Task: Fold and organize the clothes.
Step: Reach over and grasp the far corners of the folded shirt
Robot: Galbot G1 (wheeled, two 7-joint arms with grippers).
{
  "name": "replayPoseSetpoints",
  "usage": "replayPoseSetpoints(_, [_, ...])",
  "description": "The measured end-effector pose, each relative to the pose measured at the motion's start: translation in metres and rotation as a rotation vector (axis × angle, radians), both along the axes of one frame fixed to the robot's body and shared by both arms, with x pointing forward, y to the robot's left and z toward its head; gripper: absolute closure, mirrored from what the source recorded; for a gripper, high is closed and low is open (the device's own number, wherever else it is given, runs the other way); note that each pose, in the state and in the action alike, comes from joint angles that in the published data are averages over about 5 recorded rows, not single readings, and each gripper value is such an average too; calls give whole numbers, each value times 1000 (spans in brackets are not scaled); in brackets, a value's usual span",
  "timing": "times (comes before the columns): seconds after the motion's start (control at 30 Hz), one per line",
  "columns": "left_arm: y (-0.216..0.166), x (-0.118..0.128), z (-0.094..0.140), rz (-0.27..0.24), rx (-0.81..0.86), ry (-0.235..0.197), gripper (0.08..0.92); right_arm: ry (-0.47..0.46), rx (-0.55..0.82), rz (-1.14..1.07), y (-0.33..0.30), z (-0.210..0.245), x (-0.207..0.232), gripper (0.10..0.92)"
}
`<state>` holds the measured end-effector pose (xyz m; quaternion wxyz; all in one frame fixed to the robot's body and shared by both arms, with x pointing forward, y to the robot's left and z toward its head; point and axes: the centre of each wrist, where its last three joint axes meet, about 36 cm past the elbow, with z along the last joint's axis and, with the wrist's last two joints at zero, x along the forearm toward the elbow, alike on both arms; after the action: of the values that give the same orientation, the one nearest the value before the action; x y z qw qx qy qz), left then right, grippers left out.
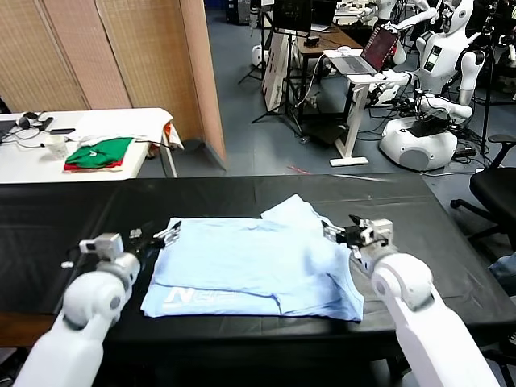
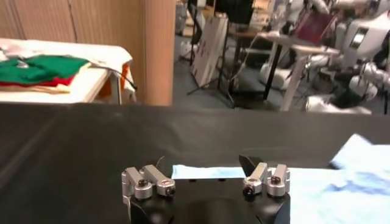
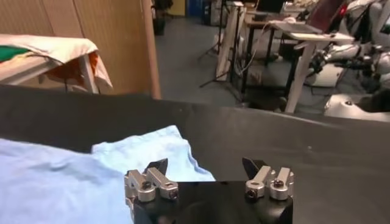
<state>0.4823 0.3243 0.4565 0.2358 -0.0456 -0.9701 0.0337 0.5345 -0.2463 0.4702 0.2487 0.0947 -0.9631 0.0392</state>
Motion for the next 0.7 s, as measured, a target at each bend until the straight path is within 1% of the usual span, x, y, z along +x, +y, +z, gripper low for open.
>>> replayPoseSetpoints(0.13, [5, 24, -7, -4, 5, 32, 92, 20, -8, 7, 7, -6, 21, 115])
replayPoseSetpoints(0.33, [12, 46, -15, 11, 12, 61, 92, 48, -13, 18, 16, -13, 44, 115])
replayPoseSetpoints(0.47, [17, 52, -21, 23, 8, 78, 93, 61, -15, 17, 22, -17, 54, 124])
replayPoseSetpoints(0.53, [18, 53, -23, 24, 6, 88, 96, 68, -15, 18, 25, -19, 58, 143])
replayPoseSetpoints(0.63, [18, 52, -27, 14, 4, 101, 127, 77, -15, 23, 29, -22, 62, 175])
replayPoseSetpoints(0.7, [17, 51, -29, 7, 6, 110, 163, 83, -16, 27, 31, -24, 65, 208])
